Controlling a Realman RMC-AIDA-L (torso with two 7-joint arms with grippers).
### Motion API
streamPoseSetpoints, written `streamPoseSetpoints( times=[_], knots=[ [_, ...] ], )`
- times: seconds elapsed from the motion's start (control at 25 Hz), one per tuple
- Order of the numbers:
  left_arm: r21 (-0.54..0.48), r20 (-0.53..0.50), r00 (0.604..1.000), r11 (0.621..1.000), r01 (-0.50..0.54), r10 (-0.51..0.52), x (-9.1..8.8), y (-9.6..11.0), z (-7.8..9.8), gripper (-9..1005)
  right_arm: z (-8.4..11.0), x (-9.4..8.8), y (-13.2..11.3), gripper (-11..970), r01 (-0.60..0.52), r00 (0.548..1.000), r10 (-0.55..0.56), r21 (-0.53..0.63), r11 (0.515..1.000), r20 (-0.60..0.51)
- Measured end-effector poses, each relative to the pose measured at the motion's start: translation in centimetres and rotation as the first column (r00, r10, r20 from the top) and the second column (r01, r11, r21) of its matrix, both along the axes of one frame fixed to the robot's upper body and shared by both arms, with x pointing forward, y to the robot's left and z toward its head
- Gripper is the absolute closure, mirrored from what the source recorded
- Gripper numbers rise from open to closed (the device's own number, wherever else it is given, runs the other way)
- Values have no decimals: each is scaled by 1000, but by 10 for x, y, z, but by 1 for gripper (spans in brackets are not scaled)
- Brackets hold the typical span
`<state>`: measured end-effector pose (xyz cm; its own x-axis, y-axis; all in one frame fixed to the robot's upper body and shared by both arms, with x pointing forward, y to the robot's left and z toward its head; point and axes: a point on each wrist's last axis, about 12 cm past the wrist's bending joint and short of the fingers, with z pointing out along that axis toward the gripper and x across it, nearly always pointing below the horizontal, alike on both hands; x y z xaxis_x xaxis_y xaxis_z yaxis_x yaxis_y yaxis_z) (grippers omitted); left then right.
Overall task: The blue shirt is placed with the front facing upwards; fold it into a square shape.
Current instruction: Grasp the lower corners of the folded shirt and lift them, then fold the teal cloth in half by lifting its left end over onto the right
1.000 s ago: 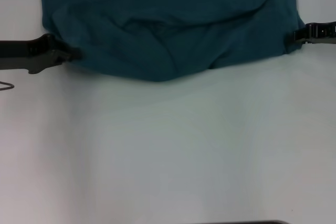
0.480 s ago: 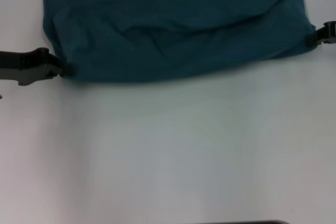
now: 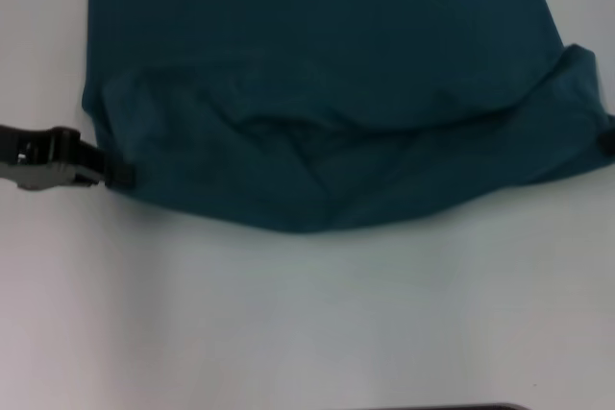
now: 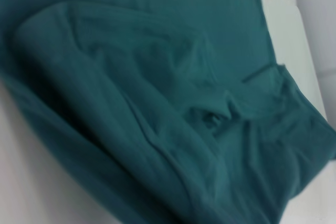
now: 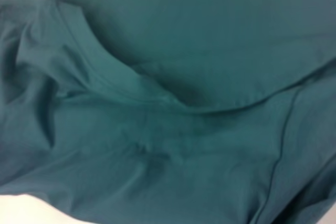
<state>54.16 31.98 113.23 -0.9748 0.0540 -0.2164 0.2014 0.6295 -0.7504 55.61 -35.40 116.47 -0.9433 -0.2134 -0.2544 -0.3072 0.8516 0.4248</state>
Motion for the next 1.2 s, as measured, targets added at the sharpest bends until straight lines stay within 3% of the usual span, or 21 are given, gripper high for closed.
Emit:
streamPoseSetpoints(
  times=[0.2, 0.52, 1.2],
  knots=[
    [36, -69, 995, 996, 81, -78, -16, 0, 1, 996, 1, -16, 1, 888, -47, 995, 48, 19, 999, -91],
    [58, -131, 986, 992, 109, -101, -34, 11, 1, 994, -16, -37, -2, 879, -70, 979, 60, -46, 996, -195],
    [181, -286, 947, 962, 205, -148, -48, 15, -15, 988, -38, -50, 19, 859, -177, 941, 146, -78, 981, -306]
  ],
)
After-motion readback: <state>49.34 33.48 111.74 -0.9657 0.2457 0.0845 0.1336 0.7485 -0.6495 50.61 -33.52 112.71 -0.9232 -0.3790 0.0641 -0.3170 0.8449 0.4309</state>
